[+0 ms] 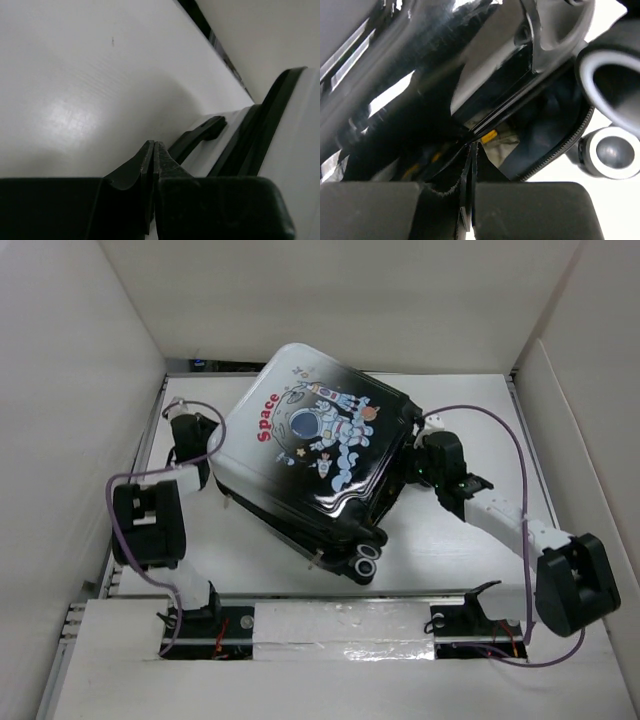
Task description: Pack the luggage
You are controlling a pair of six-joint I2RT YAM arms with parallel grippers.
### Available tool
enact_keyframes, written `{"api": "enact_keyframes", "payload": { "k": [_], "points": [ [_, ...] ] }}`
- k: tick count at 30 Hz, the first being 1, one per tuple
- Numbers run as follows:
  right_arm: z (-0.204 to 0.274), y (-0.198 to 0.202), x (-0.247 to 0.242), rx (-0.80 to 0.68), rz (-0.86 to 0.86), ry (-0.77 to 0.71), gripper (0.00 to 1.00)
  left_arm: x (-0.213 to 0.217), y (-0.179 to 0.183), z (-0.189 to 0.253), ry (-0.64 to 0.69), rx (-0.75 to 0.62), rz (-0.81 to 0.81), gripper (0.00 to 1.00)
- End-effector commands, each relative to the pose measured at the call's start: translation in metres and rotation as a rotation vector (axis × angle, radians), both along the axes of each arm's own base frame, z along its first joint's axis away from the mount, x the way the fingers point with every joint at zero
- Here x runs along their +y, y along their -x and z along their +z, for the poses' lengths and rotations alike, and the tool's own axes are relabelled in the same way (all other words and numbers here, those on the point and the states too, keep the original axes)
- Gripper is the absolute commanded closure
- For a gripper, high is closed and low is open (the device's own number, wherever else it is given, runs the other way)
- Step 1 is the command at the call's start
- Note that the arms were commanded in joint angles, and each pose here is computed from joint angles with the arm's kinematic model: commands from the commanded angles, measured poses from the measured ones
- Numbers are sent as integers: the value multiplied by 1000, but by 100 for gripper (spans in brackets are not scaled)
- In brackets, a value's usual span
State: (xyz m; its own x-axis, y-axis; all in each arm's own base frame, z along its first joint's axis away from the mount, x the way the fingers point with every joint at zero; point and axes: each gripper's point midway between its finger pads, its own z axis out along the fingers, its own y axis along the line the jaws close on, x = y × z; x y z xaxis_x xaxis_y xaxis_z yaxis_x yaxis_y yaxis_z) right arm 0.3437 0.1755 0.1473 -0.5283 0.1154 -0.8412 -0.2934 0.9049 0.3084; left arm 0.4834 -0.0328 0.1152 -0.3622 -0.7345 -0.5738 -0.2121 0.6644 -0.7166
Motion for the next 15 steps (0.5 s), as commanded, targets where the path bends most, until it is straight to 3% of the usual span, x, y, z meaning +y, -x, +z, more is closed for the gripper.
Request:
{"api": "enact_keyframes", "payload": {
  "k": [1,3,4,5,7,8,10,11,12,15],
  "points": [
    [86,-46,54,-239,102,-133,99,-99,65,20,89,-85,-241,100],
    [77,-64,67,-211,134,-116,99,-108,84,15,64,-83,-233,100],
    [101,-77,76,-255,145,-136,99,-107,102,-2,60,-46,-229,100],
    [105,-83,86,-253,186,-144,99,-107,111,10,58,-85,-216,100],
    [85,-102,101,-188,224,-110,98,-107,137,9,55,-96,-216,100],
    [120,-114,117,-248,257,-132,98,-102,141,10,48,-103,-192,100],
    [100,-129,136,-181,308,-101,98,-98,158,16,54,-126,-181,100],
    [137,-137,151,-241,343,-130,98,-96,162,20,58,-139,-172,100],
    [134,-139,155,-206,359,-124,98,-98,167,25,66,-155,-180,100],
    [152,-150,165,-220,386,-126,98,-97,179,31,54,-173,-188,89]
  ]
}}
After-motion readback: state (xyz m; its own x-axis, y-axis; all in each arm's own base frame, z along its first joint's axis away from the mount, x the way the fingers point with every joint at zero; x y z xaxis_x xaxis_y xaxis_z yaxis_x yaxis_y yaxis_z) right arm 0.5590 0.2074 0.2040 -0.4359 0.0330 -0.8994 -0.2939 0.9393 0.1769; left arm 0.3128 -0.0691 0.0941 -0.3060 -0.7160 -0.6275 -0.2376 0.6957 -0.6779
